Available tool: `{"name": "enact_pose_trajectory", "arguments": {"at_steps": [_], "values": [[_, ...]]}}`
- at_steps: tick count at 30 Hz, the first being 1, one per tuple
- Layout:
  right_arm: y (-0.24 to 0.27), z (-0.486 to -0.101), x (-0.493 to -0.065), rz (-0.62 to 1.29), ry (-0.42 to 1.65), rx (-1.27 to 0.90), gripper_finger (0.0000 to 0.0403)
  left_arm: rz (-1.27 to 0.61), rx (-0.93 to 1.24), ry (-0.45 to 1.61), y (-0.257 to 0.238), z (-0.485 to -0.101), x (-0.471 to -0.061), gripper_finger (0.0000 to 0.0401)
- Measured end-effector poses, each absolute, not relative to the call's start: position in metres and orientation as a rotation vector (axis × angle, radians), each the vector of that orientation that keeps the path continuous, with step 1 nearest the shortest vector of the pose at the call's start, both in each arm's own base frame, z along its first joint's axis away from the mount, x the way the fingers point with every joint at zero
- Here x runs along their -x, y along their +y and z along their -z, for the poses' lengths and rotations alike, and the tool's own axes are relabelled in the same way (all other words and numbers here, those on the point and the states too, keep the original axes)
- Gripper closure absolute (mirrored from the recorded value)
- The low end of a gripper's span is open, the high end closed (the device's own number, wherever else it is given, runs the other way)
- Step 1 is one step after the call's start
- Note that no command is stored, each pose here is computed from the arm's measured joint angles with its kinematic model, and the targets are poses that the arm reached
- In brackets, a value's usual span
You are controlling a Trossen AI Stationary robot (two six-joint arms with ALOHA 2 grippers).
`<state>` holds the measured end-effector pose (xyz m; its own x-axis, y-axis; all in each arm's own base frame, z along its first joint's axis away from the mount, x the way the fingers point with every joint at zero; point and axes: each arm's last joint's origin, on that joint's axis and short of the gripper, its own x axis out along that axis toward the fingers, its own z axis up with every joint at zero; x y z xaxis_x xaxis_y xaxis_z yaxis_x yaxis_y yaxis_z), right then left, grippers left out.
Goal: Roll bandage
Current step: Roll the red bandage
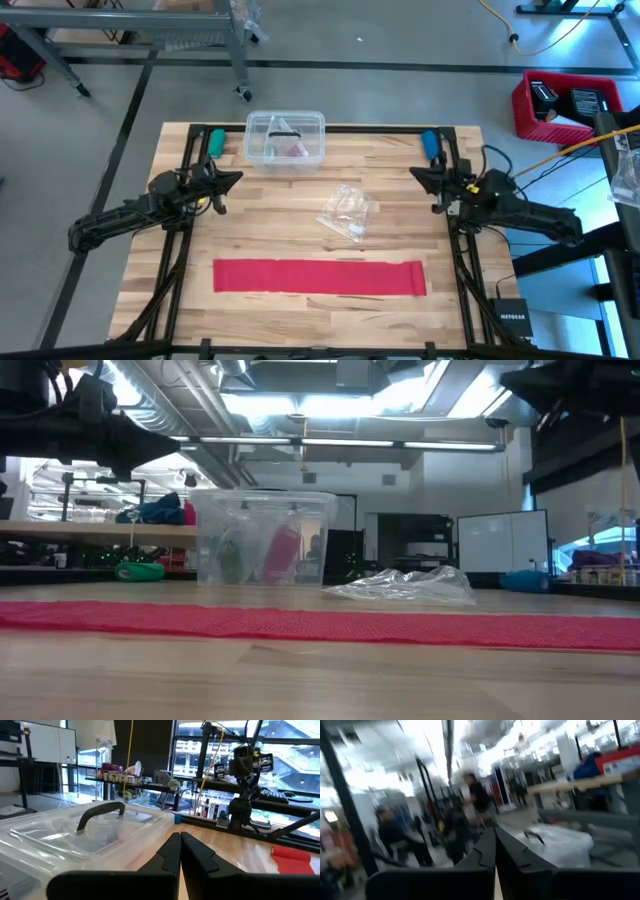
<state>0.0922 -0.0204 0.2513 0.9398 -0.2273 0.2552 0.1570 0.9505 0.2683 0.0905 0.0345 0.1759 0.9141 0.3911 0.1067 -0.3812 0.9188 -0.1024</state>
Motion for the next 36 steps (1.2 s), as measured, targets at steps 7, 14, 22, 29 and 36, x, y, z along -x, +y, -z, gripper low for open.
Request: {"name": "enact_pose_trajectory", "arguments": {"at_steps": [7, 14, 22, 29, 36], "values": [[-0.022, -0.292, -0.113, 0.142, 0.099, -0.284, 0.0397, -0.4, 0.044, -0.13, 0.035, -0.177, -0.09, 0.0397], [-0.02, -0.312, -0.141, -0.022, 0.378, -0.524, 0.0397, -0.402, 0.008, -0.107, 0.035, -0.176, -0.091, 0.0397], [0.018, -0.281, -0.176, -0.098, 0.731, -0.726, 0.0397, -0.421, -0.04, -0.087, 0.035, -0.175, -0.091, 0.0397], [0.065, -0.253, -0.182, -0.036, 1.045, -0.911, 0.0397, -0.42, -0.025, -0.096, 0.035, -0.175, -0.09, 0.0397], [0.111, -0.24, -0.164, 0.054, 1.315, -1.082, 0.0397, -0.419, -0.014, -0.099, 0.035, -0.175, -0.09, 0.0397]]}}
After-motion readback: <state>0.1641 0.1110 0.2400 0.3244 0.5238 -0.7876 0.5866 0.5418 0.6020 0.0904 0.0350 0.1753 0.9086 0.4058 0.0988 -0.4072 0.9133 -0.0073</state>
